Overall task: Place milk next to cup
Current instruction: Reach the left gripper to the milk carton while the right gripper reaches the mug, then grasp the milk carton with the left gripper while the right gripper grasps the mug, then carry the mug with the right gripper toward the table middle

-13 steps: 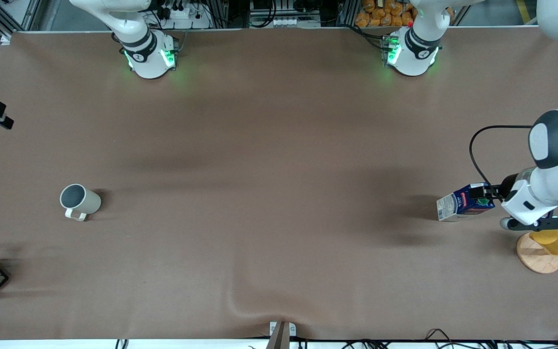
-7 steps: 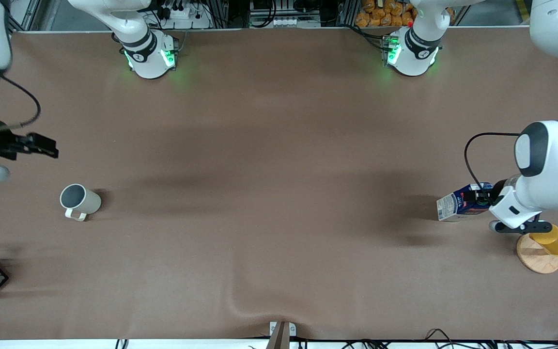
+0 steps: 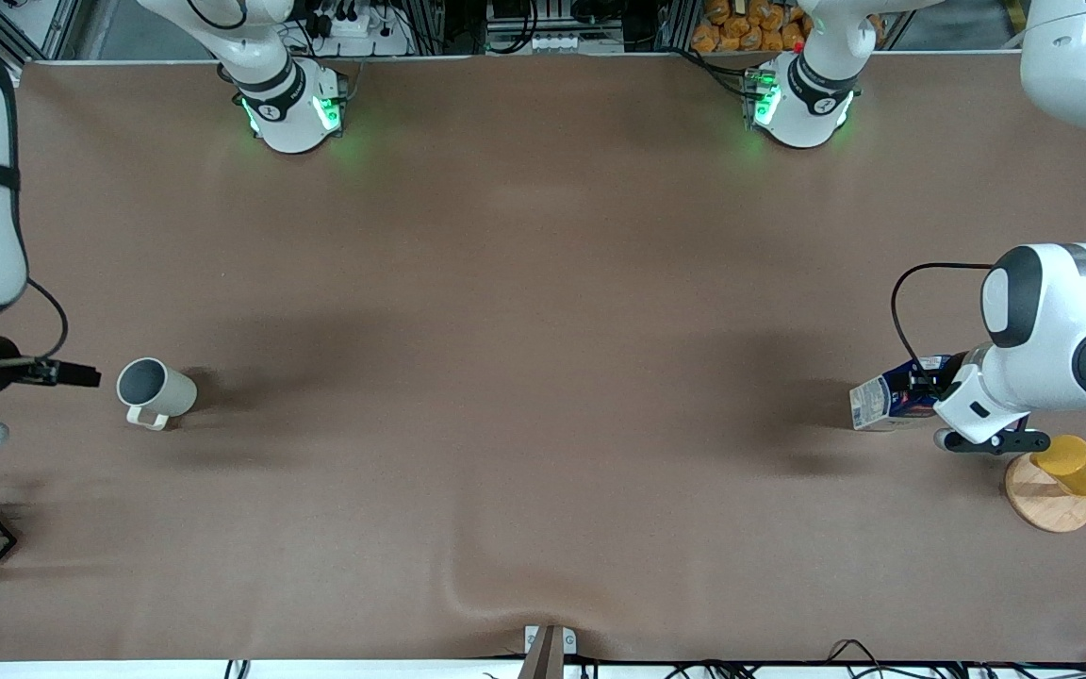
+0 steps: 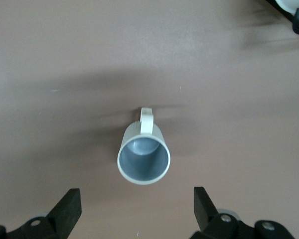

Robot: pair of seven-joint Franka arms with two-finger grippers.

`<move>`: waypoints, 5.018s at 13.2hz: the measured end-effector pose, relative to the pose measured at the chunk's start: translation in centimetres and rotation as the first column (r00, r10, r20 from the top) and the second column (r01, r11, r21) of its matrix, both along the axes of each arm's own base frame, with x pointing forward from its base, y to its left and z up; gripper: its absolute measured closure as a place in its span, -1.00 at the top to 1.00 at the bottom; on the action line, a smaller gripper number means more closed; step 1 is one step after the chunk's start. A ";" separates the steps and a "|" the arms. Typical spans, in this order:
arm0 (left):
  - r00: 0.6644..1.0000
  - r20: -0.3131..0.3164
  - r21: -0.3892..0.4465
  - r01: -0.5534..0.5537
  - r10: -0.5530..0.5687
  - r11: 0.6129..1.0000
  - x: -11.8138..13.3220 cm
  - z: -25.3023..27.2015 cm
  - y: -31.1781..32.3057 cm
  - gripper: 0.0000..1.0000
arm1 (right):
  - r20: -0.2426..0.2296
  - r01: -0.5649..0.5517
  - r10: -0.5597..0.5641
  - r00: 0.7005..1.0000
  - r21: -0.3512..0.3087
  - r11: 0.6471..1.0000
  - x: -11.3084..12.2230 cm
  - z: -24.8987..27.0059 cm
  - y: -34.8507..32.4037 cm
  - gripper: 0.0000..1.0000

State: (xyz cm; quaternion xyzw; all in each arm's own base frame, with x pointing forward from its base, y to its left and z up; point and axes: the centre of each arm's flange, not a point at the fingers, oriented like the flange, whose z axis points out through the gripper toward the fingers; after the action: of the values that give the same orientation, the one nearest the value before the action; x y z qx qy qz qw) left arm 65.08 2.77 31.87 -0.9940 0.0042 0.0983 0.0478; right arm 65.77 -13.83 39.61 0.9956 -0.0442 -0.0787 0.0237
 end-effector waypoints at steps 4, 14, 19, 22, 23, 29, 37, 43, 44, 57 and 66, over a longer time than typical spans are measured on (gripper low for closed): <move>1.000 0.007 0.000 0.001 -0.001 1.000 0.1 0.4 -0.1 0.03 | -0.066 -0.104 0.107 0.992 0.042 0.994 -1.1 -4.3 -1.9 1.00; 0.998 0.063 0.016 -0.012 0.011 1.000 -2.2 11.4 -0.2 -0.16 | -0.067 -0.147 0.153 0.986 0.086 0.985 -4.7 -13.7 -5.5 1.00; 1.000 0.021 0.020 -0.013 0.012 1.000 -3.7 13.3 -0.9 -0.16 | -0.035 -0.062 0.068 0.997 0.157 0.986 -4.7 -18.3 -5.8 0.81; 0.999 0.021 0.015 -0.030 0.029 0.999 -3.8 13.3 -1.6 -0.16 | -0.025 -0.056 0.061 0.998 0.160 0.986 -4.4 -18.4 -5.9 0.07; 0.999 0.027 0.010 -0.034 0.033 0.999 -3.8 13.6 -1.7 -0.16 | -0.021 -0.057 0.061 0.998 0.159 0.986 -4.3 -18.2 -5.9 -0.17; 0.998 0.052 -0.006 -0.041 0.042 0.999 -6.0 16.6 -2.1 -0.16 | 0.058 -0.108 0.101 0.993 0.141 0.984 -1.7 -13.7 -5.9 -0.90; 0.999 0.033 -0.028 -0.032 0.033 0.999 -7.6 16.7 -4.5 -0.21 | 0.154 -0.422 0.397 0.905 0.191 0.887 2.3 -5.8 8.5 -0.90; 0.999 0.022 -0.028 -0.030 0.031 0.999 -7.8 16.2 -4.6 -0.21 | 0.191 -0.651 0.623 0.759 0.246 0.718 1.2 -11.1 31.6 -0.90; 0.999 0.021 -0.028 -0.030 0.031 0.999 -7.8 16.2 -4.6 -0.21 | 0.236 -0.680 0.638 0.733 0.232 0.696 0.9 -12.3 35.1 -0.90; 0.998 0.008 -0.082 -0.067 0.068 0.994 -8.0 15.8 -6.9 -0.21 | 0.334 -0.759 0.686 0.646 0.188 0.623 -5.9 -16.7 55.4 -0.84; 0.985 0.012 -0.066 -0.172 0.174 0.983 -11.1 16.3 -22.3 -0.21 | 0.271 -0.526 0.469 0.841 0.207 0.825 -1.9 -6.2 48.6 0.99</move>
State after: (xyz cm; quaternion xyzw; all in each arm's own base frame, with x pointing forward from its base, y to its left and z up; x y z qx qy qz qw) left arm 54.00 -19.54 48.16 -0.9924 -0.0794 0.0933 0.0069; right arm 63.86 34.80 33.39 0.9684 0.2273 0.0299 -0.0986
